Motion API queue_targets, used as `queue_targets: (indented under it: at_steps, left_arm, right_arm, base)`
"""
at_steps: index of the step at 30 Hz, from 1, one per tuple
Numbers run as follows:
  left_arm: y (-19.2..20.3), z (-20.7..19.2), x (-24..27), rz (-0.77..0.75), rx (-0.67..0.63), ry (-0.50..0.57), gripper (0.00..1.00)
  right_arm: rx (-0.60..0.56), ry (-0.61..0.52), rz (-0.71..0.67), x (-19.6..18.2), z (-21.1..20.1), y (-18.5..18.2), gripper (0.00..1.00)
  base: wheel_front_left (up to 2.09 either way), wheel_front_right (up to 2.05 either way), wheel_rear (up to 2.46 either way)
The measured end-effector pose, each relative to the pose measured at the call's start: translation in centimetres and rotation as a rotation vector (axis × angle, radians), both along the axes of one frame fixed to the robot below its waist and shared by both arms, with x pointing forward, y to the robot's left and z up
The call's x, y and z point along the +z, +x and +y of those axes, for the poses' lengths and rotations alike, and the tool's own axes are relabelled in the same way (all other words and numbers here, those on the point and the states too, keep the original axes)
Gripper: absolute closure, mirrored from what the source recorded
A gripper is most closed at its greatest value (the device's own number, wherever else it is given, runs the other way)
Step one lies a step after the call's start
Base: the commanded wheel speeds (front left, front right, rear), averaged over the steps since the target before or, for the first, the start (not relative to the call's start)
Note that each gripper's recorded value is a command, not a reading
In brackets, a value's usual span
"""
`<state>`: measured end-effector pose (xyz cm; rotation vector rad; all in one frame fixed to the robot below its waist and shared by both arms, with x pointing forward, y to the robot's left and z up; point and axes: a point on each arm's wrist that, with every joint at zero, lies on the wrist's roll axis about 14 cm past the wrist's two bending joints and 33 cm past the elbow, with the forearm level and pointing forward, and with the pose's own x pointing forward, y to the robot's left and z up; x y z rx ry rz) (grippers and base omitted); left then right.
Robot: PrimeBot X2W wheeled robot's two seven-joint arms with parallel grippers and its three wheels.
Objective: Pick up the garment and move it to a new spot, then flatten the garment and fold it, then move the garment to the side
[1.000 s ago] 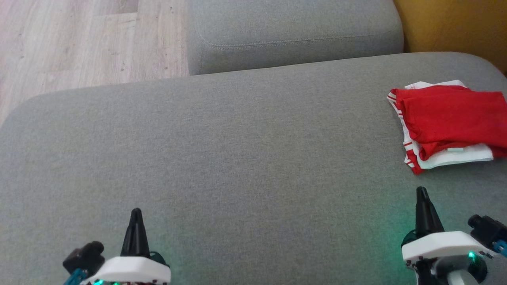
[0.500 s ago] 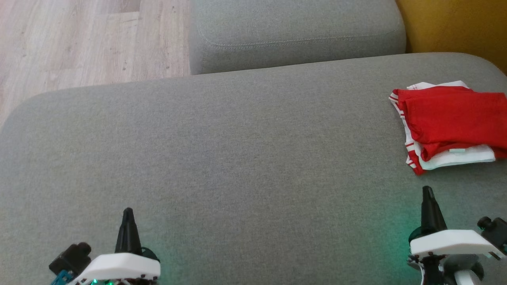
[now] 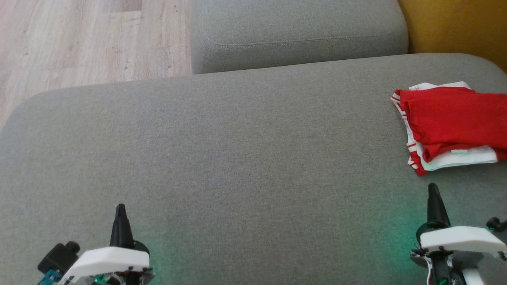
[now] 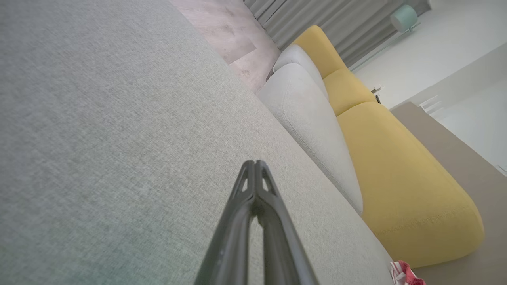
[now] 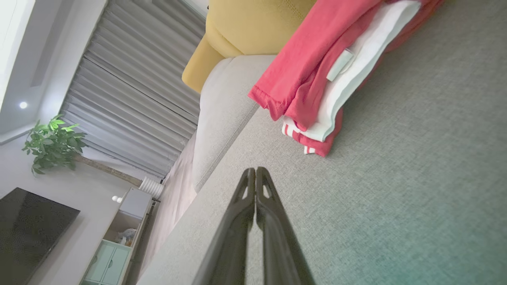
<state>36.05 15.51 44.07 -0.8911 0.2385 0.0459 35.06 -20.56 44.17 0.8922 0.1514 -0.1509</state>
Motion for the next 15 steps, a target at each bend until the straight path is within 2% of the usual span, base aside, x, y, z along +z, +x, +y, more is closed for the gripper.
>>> queue_targets:
  at_steps: [15]
  left_arm:
    - [0.08,0.83,0.24,0.009,0.045,-0.164,1.00]
  right_arm:
    - [-0.023,0.168,-0.024,0.75,0.00,0.67,1.00]
  base:
    - [0.00,0.00,0.00]
